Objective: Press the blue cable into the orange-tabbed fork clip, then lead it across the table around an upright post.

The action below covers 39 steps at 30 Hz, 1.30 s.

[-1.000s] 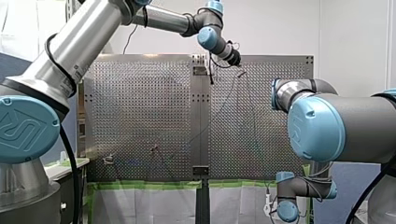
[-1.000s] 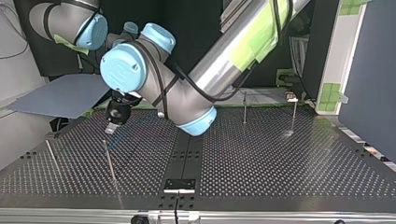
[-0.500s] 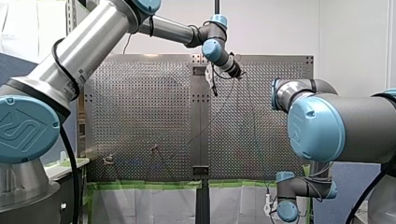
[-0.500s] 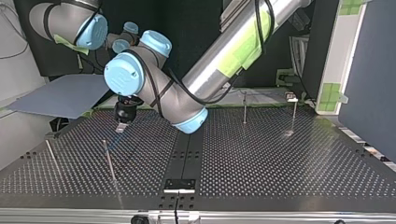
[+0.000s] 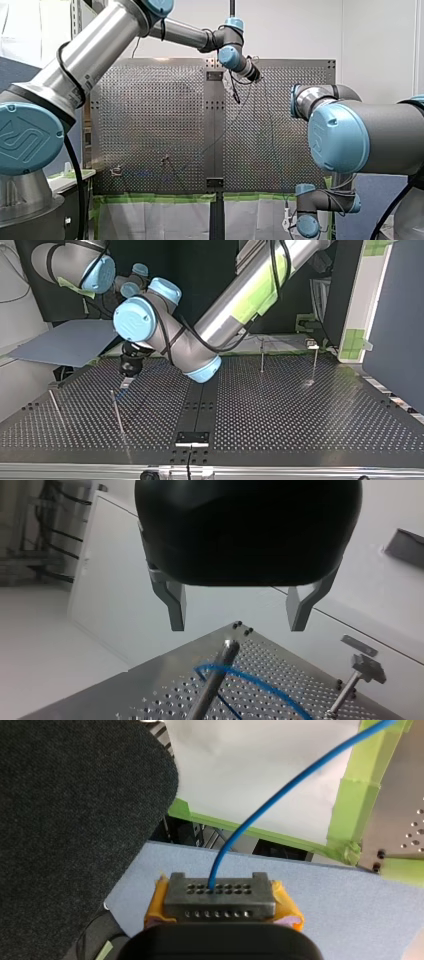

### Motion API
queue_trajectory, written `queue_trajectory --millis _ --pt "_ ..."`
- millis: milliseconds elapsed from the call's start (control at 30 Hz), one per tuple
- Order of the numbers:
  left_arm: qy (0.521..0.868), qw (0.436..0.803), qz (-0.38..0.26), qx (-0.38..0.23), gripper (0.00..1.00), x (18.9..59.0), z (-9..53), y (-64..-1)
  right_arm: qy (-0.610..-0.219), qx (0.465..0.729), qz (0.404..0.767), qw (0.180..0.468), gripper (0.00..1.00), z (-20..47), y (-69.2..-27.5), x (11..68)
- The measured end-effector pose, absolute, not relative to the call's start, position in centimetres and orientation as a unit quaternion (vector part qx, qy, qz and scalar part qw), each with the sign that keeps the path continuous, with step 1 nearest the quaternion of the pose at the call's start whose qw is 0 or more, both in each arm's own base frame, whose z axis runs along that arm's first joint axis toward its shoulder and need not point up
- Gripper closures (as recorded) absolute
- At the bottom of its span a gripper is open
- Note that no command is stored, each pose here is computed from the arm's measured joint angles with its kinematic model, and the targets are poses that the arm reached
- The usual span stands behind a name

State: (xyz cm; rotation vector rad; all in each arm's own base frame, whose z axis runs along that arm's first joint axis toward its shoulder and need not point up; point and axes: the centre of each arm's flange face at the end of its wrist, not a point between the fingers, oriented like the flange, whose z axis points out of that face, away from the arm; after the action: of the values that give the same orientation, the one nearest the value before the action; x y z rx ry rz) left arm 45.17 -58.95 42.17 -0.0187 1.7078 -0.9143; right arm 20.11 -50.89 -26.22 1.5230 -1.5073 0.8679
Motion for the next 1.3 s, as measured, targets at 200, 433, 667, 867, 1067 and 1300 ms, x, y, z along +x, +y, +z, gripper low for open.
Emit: queue_trajectory --millis 200,433,667,867,1067,1300 --pt "0.722 0.566 -0.396 -0.036 0.02 47.1 39.9 -59.1 -0.597 0.603 0.344 0.402 1.0 -26.2 -50.9 20.1" --pt "0.705 0.579 -0.401 -0.084 0.02 49.8 39.5 -57.7 -0.596 0.604 0.345 0.401 1.0 -26.2 -50.9 20.2" --pt "0.67 0.609 -0.41 -0.105 0.02 51.4 41.9 -57.3 -0.595 0.605 0.345 0.4 1.0 -26.2 -50.9 20.2" --pt "0.639 0.631 -0.426 -0.109 0.02 52.0 44.7 -57.5 -0.595 0.605 0.346 0.4 1.0 -26.2 -50.8 20.3" --pt "0.611 0.644 -0.448 -0.112 0.02 52.5 47.0 -58.0 -0.593 0.607 0.347 0.399 1.0 -26.2 -50.8 20.5" --pt "0.603 0.645 -0.456 -0.112 0.02 53.4 46.3 -59.3 -0.593 0.607 0.347 0.399 1.0 -26.2 -50.7 20.6"
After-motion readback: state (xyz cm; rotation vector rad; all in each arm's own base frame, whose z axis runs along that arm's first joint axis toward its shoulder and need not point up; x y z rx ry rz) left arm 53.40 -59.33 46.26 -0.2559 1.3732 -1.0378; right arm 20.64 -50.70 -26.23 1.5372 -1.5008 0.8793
